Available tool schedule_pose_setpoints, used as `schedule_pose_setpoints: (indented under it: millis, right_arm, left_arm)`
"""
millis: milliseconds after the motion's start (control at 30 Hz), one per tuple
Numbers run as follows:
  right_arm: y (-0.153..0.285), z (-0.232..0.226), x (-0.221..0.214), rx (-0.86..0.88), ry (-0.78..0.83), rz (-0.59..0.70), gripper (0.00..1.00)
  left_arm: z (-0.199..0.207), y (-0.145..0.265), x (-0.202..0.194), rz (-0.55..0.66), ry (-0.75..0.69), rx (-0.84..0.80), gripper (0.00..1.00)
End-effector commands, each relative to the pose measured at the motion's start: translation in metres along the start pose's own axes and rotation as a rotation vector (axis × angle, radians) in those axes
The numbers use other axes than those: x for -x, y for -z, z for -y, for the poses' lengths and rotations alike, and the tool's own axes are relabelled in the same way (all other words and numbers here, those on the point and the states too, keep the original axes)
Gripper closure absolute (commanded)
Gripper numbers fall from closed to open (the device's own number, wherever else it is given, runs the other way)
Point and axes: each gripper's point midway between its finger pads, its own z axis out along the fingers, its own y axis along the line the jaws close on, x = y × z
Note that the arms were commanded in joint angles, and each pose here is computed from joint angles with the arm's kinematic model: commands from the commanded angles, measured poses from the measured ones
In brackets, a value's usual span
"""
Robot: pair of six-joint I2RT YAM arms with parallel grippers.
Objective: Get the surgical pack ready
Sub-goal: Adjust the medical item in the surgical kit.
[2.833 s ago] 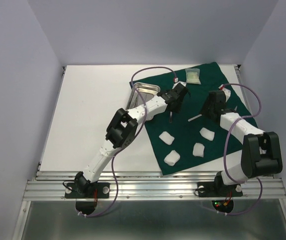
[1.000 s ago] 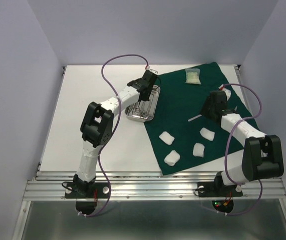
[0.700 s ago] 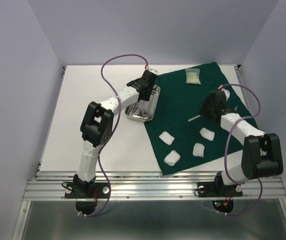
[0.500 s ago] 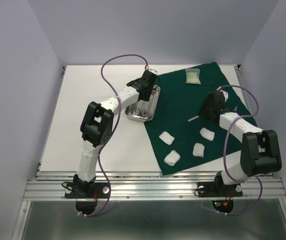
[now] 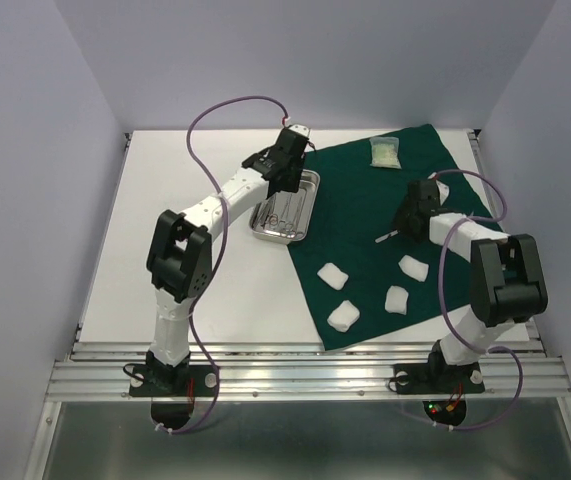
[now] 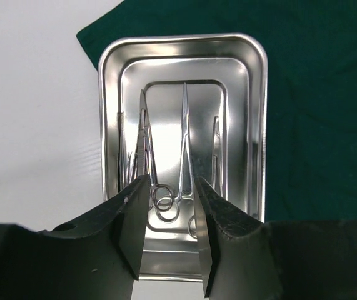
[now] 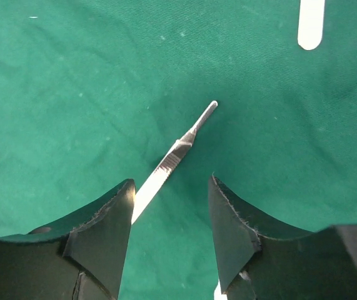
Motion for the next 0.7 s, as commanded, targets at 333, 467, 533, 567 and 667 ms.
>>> schedule_pose_setpoints:
  millis: [333, 467, 533, 567, 667]
  right_arm:
    - [-0.033, -0.013, 0.026, -0.046, 0.018, 0.055, 0.55]
    - [-0.042, -0.012, 0.019, -0.057, 0.048, 0.017, 0.56]
    - [-0.045, -0.016, 0.013, -0.051, 0.06, 0.0, 0.56]
    - [-0.046, -0.016, 0.012, -0.053, 0.064, -0.003, 0.56]
    - [-0.049, -0.016, 0.008, -0.062, 0.088, -0.011, 0.71]
  left_arm:
    - [0.016, 0.039, 0.031, 0.079, 0.066, -0.086, 0.55]
    - [0.018, 0.038, 0.03, 0.076, 0.066, -0.091, 0.55]
    - [0.019, 0.038, 0.03, 0.078, 0.064, -0.093, 0.55]
    - [0.019, 0.038, 0.03, 0.078, 0.064, -0.091, 0.55]
    - [0.019, 0.039, 0.031, 0.08, 0.063, -0.091, 0.55]
